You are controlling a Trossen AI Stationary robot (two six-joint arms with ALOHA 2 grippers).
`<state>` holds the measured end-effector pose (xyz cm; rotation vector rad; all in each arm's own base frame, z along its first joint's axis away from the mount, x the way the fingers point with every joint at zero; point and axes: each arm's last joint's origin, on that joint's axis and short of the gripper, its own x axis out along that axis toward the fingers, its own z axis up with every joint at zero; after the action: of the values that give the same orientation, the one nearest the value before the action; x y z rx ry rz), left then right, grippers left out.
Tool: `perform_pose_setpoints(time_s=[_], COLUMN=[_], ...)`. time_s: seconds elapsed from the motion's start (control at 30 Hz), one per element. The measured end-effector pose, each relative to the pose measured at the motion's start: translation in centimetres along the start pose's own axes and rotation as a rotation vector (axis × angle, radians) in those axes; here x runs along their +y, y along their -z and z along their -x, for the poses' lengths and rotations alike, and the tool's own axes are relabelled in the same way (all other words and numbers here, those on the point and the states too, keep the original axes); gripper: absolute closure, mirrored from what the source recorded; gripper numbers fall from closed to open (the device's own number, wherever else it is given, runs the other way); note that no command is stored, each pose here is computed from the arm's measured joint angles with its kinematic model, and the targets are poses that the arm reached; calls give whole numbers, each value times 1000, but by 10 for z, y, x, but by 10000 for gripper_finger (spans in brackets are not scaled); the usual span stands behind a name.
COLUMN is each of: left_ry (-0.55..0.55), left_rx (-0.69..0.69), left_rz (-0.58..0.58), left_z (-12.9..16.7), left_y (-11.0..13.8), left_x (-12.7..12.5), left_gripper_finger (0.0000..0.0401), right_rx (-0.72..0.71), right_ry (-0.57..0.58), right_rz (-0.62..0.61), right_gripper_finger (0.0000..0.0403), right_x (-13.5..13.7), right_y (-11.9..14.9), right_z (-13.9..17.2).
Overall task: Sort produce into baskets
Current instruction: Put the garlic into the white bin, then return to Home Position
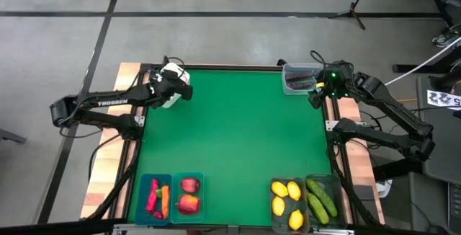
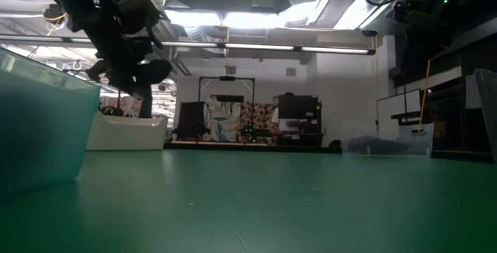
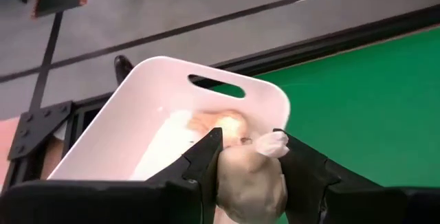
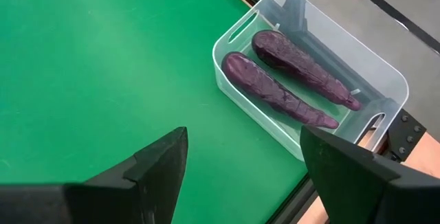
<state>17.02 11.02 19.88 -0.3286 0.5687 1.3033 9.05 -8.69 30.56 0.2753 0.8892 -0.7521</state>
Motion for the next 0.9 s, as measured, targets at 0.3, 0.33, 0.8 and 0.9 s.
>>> perform_pose_setpoints(time_s=[0.3, 0.33, 0.8, 0.9], left_ry=[39, 51, 125, 220], left_rx=[28, 35, -2, -84], left_rz=[-119, -132, -48, 3], left_z=[-2, -2, 10, 28], left_y=[0, 0, -3, -10], left_x=[1, 1, -2, -5], left_gripper_finger=[232, 218, 101, 101], right_rx=[0, 0, -38, -9], right_ry=[-12, -11, -10, -10], right_rz=[-2, -2, 22, 25], right_gripper_finger=[121, 121, 121, 121], right_x=[0, 0, 0, 0], right_y=[0, 0, -4, -1], right_z=[0, 0, 0, 0])
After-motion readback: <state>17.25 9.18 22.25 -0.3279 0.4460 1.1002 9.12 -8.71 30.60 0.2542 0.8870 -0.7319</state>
